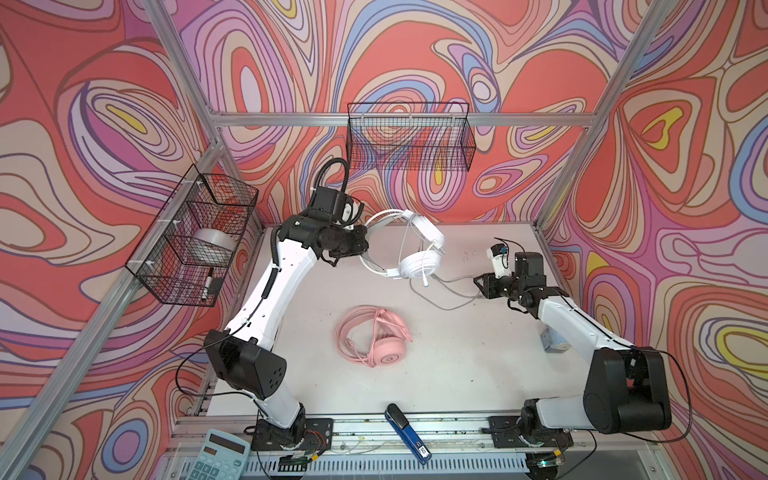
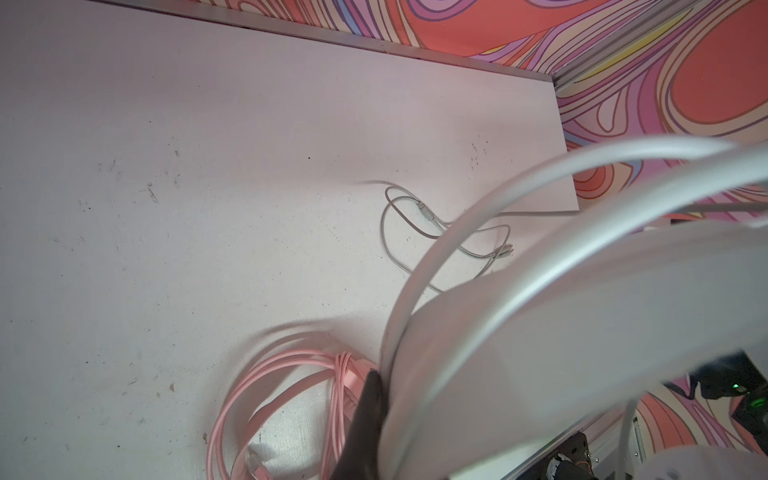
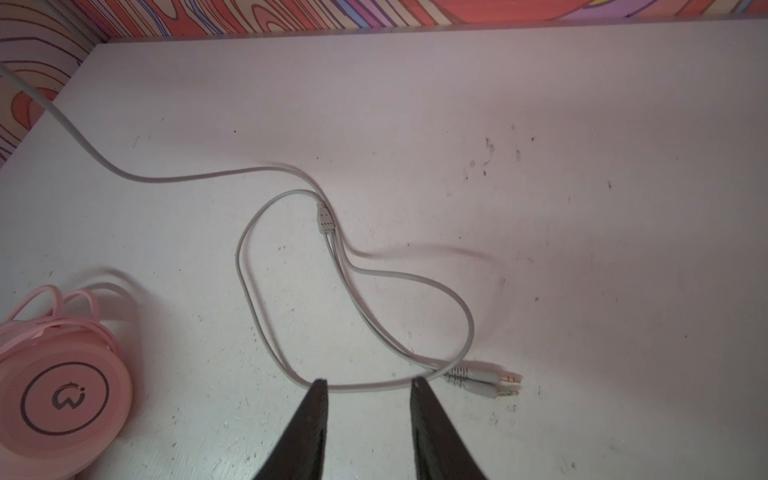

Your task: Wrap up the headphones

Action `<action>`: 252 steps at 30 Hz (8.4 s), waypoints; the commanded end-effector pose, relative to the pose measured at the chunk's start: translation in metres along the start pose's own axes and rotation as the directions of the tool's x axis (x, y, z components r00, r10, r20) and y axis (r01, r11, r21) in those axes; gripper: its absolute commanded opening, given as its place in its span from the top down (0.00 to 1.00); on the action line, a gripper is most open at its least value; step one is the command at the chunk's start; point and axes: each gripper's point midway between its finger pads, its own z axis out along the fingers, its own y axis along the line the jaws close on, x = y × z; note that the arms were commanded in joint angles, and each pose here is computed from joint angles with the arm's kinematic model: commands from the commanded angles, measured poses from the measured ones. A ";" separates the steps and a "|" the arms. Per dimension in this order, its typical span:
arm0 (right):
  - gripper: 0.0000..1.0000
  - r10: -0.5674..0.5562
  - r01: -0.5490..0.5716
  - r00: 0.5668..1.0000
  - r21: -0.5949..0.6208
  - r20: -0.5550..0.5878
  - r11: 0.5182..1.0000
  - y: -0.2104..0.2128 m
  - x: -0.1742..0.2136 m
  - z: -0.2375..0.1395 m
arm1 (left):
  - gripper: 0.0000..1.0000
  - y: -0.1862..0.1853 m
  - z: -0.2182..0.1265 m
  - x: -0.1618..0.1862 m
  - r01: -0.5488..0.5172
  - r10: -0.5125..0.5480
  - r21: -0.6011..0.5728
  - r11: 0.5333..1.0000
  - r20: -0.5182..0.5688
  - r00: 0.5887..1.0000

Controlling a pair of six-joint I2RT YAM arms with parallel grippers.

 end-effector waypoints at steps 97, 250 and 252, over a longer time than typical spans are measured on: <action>1.00 -0.671 0.645 0.724 -0.187 -0.159 0.741 0.080 0.024 -0.021 | 1.00 0.044 0.036 -0.027 0.199 -0.182 -0.200 0.959 0.099 0.978; 0.61 0.559 -0.569 0.817 -0.042 -0.141 0.821 0.011 0.062 0.055 | 1.00 -0.047 0.063 -0.008 -0.006 0.006 0.085 0.996 -0.004 1.000; 0.62 0.560 -0.569 0.816 -0.032 -0.144 0.822 0.015 0.068 0.058 | 1.00 -0.047 0.064 -0.008 0.001 -0.001 0.085 0.996 -0.006 1.000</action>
